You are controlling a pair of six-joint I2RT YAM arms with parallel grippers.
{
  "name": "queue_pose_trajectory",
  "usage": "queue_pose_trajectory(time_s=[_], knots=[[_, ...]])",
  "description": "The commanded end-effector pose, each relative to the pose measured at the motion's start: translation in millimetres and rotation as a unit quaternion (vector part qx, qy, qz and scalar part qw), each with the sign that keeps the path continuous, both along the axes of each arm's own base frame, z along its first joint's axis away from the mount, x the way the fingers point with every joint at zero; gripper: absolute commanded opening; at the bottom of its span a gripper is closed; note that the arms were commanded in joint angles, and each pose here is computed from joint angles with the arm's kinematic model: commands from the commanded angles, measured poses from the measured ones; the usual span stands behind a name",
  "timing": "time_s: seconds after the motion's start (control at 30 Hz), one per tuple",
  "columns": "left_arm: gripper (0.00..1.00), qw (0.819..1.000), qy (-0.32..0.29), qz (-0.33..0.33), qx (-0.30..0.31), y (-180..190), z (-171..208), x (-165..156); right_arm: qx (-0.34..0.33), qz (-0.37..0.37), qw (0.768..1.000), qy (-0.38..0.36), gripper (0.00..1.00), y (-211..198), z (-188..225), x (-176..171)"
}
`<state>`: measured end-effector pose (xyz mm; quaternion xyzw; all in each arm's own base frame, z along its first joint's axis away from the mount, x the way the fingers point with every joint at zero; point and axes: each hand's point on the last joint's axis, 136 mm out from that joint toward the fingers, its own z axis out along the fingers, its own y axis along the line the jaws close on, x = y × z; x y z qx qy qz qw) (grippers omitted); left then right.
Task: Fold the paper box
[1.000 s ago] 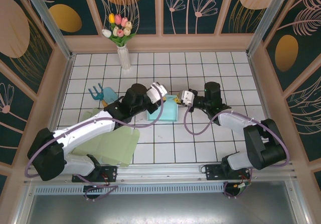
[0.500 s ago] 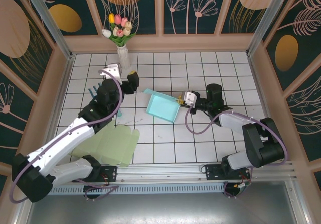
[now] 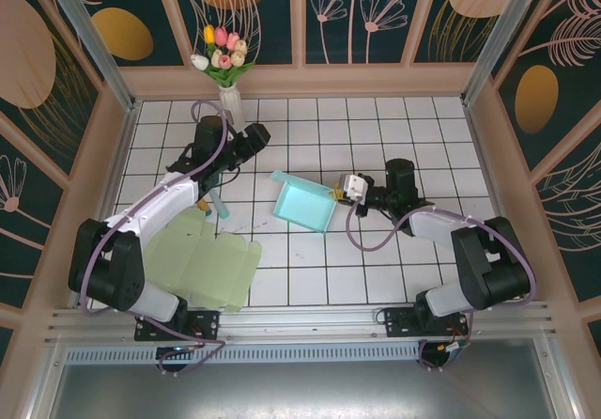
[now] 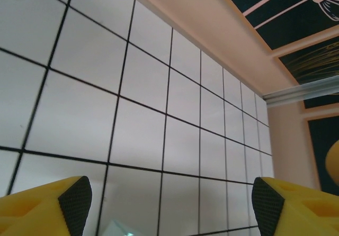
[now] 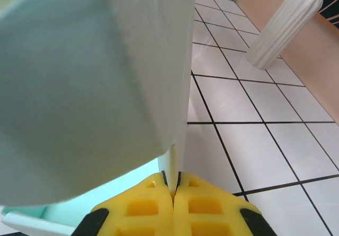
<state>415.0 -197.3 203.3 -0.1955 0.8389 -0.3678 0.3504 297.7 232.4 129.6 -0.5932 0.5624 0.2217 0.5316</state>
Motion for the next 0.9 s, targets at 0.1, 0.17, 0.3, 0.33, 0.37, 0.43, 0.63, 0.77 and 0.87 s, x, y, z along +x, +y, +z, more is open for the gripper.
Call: queue_pose_trajectory(time_s=[0.1, 0.17, 0.3, 0.33, 0.37, 0.43, 0.63, 0.77, 0.87], knots=[[0.77, 0.998, 0.035, -0.003, -0.05, -15, 0, -16, 0.003, 0.022, 1.0, -0.008, 0.0, 1, 1, -1], [0.76, 0.999, 0.033, -0.008, -0.043, -20, 0, -22, 0.004, 0.023, 1.0, -0.01, 0.0, 1, 3, -1], [0.75, 0.999, 0.041, -0.017, -0.008, -29, -13, -25, 0.006, 0.025, 1.0, -0.011, 0.0, 1, 5, -2], [0.74, 0.999, 0.046, -0.015, 0.007, -28, -18, -22, 0.006, 0.026, 1.0, -0.011, 0.0, 1, 5, -3], [0.73, 0.999, 0.049, -0.014, 0.019, -27, -22, -20, 0.008, 0.026, 1.0, -0.012, 0.0, 1, 7, -4], [0.71, 0.998, 0.057, -0.02, 0.027, -30, -31, -19, 0.01, 0.025, 1.0, -0.012, 0.0, 1, 8, -4], [0.71, 0.998, 0.052, -0.037, 0.017, -49, -34, -29, 0.022, 0.021, 1.0, -0.004, 0.0, 3, 16, 0], [0.71, 0.997, 0.057, -0.058, -0.001, -64, -31, -36, 0.03, 0.025, 0.999, -0.009, 0.0, 4, 21, -1], [0.71, 0.996, 0.053, -0.072, -0.007, -77, -26, -45, 0.03, 0.023, 0.999, -0.011, 0.0, 4, 22, -1]])
